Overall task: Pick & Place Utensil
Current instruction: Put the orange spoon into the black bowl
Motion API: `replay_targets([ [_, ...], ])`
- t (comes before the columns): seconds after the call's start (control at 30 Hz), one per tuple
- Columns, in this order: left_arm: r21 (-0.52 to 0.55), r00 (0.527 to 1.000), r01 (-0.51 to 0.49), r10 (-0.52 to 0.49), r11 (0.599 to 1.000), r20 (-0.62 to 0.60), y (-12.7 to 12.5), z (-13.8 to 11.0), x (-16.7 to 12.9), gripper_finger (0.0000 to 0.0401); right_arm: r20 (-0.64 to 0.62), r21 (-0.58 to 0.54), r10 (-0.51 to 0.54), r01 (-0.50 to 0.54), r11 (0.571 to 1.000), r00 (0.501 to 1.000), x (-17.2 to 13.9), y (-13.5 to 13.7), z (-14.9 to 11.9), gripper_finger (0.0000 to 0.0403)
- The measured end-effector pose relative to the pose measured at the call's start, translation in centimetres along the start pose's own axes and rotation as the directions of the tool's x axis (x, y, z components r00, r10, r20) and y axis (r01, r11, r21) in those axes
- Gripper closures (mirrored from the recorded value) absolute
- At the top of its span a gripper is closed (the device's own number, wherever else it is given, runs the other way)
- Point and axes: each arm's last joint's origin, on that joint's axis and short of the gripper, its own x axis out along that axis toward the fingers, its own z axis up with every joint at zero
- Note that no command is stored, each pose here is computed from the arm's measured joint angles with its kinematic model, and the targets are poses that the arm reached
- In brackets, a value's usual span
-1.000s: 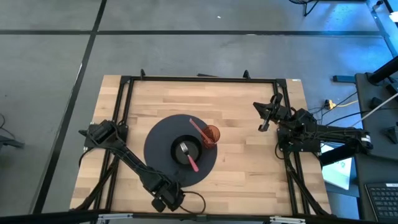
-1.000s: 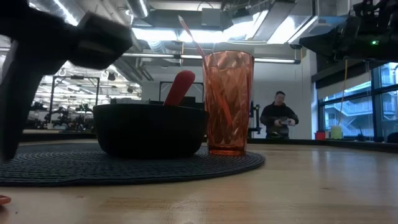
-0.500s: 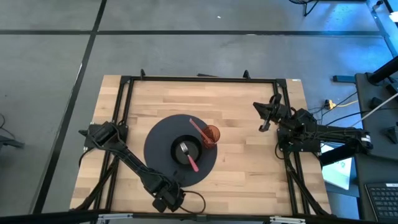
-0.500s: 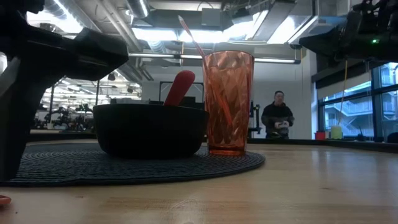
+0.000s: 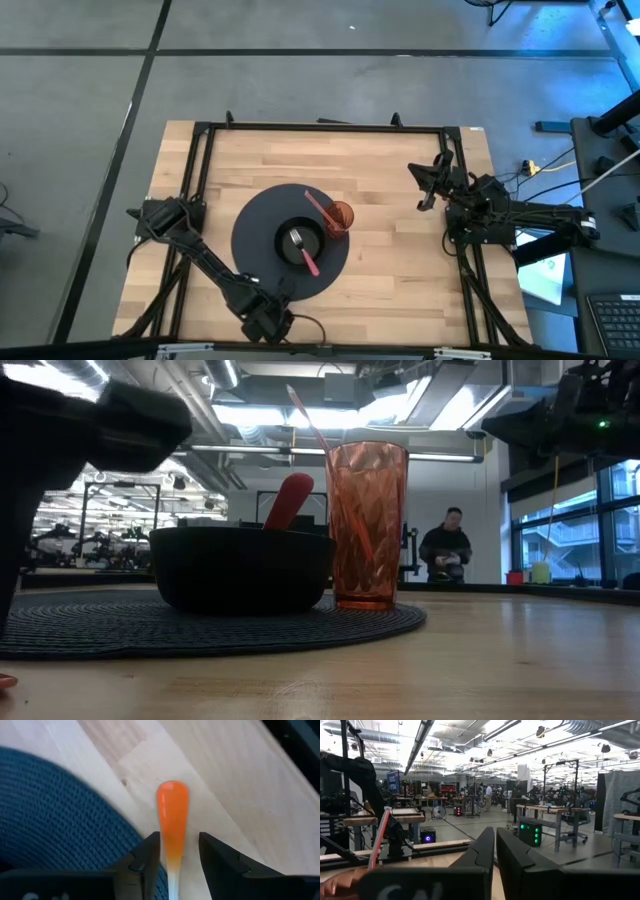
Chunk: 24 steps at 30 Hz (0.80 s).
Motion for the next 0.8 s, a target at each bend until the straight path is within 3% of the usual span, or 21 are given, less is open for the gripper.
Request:
replay_targets([
  [0.23, 0.010, 0.998, -0.056, 0.056, 0.998, 0.010, 0.3, 0.1, 0.0, 0.0241, 0.008, -0.030, -0.001, 0.001, 1.000, 1.000, 0.0, 0.0, 0.1, 0.0382],
  [0.37, -0.043, 0.999, 0.052, -0.052, 0.998, 0.000, 0.9, 0.1, 0.2, 0.0236, 0.005, -0.033, -0.001, 0.001, 0.999, 1.000, 0.0, 0.0, 0.1, 0.0382],
  [0.47, -0.064, 0.994, 0.110, -0.110, 0.992, -0.002, 1.0, 0.1, 0.2, 0.0240, 0.008, -0.035, -0.001, 0.001, 0.999, 1.000, 0.0, 0.0, 0.1, 0.0382],
  [0.8, -0.130, 0.990, 0.134, -0.139, 0.982, -0.026, 0.9, 0.0, 1.3, 0.0277, 0.016, -0.057, -0.002, 0.003, 0.998, 1.000, 0.0, 0.0, 0.2, 0.0382],
])
